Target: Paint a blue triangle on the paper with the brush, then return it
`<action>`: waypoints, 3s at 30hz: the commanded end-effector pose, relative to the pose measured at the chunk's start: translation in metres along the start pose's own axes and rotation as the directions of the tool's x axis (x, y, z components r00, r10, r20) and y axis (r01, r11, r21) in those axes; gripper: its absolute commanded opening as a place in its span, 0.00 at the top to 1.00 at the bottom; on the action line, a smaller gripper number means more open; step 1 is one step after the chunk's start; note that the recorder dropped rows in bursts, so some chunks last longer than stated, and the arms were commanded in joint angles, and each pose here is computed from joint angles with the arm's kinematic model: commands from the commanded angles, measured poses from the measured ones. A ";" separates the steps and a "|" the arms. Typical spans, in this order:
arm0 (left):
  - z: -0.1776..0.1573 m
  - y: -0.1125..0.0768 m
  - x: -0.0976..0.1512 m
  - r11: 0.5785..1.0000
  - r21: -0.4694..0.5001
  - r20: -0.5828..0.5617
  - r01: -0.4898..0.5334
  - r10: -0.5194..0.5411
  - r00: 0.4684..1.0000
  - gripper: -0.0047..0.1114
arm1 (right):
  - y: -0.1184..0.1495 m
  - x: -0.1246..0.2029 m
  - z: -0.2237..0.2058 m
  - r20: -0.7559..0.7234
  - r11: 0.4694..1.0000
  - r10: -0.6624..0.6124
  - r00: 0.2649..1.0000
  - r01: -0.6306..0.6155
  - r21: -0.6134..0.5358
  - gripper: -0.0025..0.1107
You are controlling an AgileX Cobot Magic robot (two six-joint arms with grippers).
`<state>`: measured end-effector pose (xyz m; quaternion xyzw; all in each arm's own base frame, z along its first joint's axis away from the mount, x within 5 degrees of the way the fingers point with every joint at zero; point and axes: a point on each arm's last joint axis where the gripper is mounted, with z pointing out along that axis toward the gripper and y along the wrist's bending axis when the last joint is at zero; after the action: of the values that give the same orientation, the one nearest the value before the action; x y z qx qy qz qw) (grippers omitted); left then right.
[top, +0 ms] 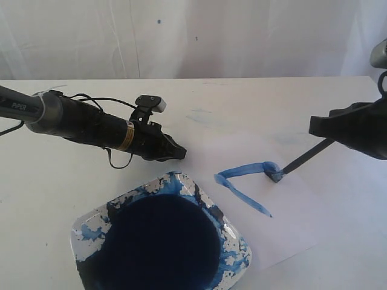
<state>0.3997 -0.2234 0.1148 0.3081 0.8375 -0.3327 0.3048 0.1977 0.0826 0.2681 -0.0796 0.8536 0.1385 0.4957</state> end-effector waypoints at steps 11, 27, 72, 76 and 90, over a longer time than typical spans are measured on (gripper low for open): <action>0.000 -0.002 -0.002 1.000 -0.012 -0.002 -0.019 0.019 1.000 0.96 | 0.005 0.013 -0.002 -0.122 0.999 0.037 0.992 -0.035 0.026 0.98; 0.000 -0.002 -0.002 1.000 -0.012 -0.002 -0.019 0.019 1.000 0.96 | 0.001 0.011 -0.012 -0.113 0.998 -0.011 0.993 0.017 0.053 0.98; 0.000 -0.002 -0.002 1.000 -0.012 -0.002 -0.019 0.019 1.000 0.96 | 0.010 -0.002 -0.064 -0.084 1.000 0.005 0.996 -0.008 -0.028 0.98; 0.000 -0.002 -0.002 1.000 -0.012 -0.002 -0.019 0.019 1.000 0.96 | 0.011 -0.009 -0.069 -0.057 0.999 0.009 0.998 -0.011 -0.034 0.98; 0.000 -0.002 -0.002 1.000 -0.012 -0.002 -0.019 0.019 1.000 0.96 | 0.013 -0.031 -0.060 0.094 0.989 -0.146 0.985 0.147 -0.003 0.98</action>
<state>0.3997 -0.2234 0.1148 0.3081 0.8375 -0.3327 0.3048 0.1527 0.0709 0.3226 -0.1212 0.8344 0.1135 0.5255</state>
